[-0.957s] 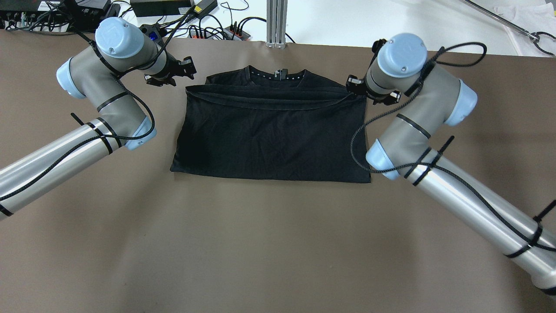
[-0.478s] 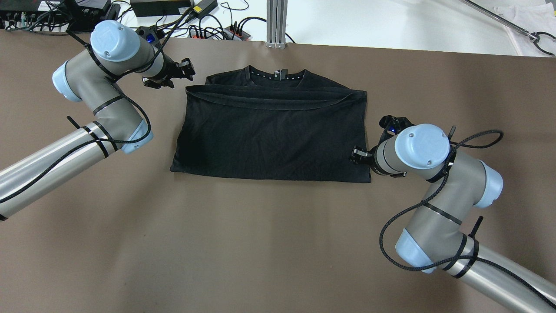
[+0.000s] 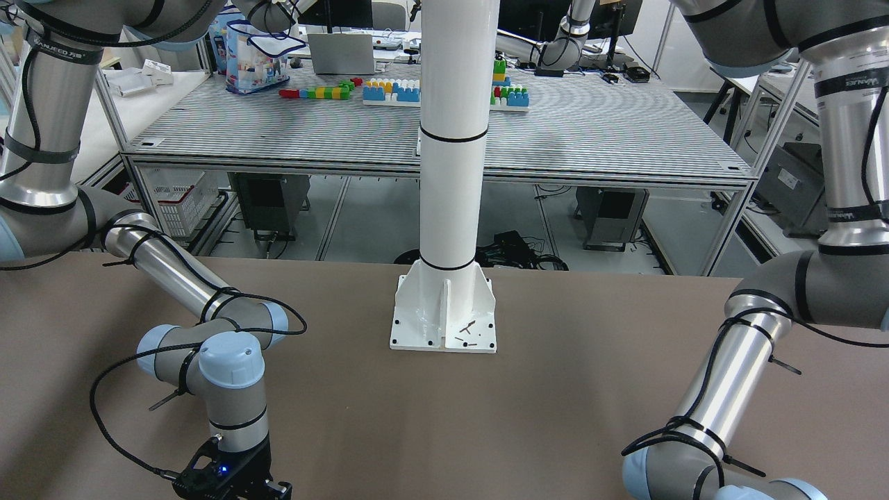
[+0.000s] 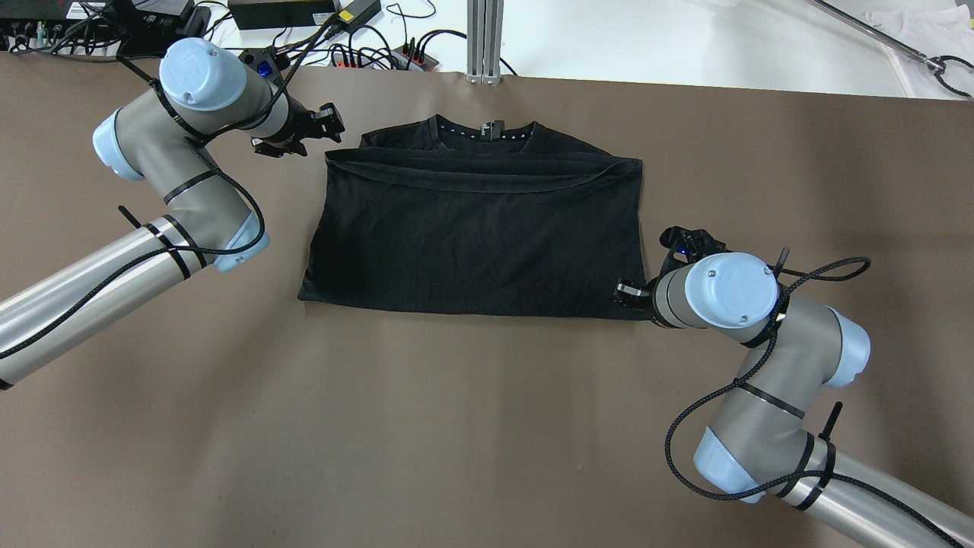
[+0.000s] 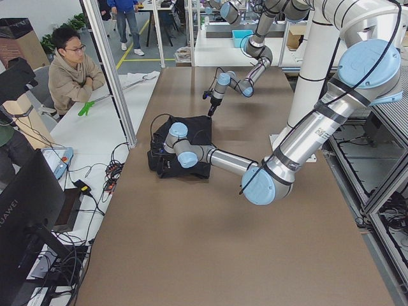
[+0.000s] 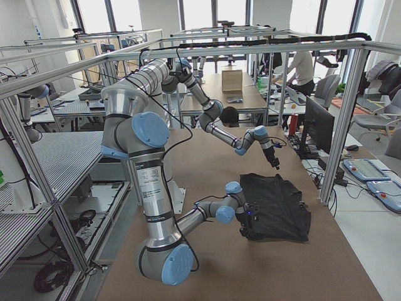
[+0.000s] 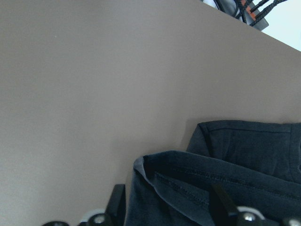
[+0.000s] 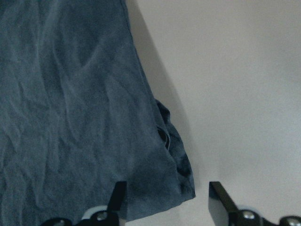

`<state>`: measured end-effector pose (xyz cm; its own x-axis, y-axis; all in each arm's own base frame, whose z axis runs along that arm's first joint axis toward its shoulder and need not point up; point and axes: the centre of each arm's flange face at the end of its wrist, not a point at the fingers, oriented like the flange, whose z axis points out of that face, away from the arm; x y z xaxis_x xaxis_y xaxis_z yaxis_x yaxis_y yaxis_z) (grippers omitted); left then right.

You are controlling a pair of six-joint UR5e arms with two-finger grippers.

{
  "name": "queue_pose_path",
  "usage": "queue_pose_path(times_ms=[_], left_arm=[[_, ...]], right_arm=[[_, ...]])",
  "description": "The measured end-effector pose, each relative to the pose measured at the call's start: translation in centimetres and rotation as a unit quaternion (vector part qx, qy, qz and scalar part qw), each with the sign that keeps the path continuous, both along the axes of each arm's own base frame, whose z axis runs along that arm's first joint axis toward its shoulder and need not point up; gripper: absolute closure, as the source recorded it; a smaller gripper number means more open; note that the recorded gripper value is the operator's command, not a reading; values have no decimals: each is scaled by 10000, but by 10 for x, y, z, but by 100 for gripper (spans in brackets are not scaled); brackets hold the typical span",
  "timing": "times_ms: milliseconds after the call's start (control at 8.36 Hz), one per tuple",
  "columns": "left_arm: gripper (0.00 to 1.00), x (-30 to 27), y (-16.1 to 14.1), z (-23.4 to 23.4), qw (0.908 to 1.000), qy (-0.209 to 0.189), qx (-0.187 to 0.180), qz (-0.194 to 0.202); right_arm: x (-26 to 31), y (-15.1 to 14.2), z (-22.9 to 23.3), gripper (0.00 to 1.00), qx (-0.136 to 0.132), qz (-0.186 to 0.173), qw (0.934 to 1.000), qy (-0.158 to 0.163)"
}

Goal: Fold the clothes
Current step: 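Grasp the folded shirt's side edge nearest the right gripper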

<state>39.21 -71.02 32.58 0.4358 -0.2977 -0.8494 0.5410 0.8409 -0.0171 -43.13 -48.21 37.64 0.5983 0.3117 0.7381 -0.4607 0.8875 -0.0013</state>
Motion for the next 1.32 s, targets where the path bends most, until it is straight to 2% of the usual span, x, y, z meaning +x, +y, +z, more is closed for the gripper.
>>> queue_pose_path(times_ms=[359,957,1076,1196,1315], left_arm=[[32,-1,2,6,10000,-7,-37,-10],[32,-2,3,8,10000,-23,-28,-40],[32,-4,6,9,10000,-21,-10,-54],[32,-7,9,10,10000,-11,14,-62],[32,-8,12,10,10000,-3,30,-66]], right_arm=[[-2,-1,5,55,-2,-7,10000,32],[-6,-5,14,55,-38,15,10000,48],[-7,-5,15,73,-38,18,10000,43],[-7,-5,15,100,-39,20,10000,40],[-7,-5,15,100,-41,25,10000,35]])
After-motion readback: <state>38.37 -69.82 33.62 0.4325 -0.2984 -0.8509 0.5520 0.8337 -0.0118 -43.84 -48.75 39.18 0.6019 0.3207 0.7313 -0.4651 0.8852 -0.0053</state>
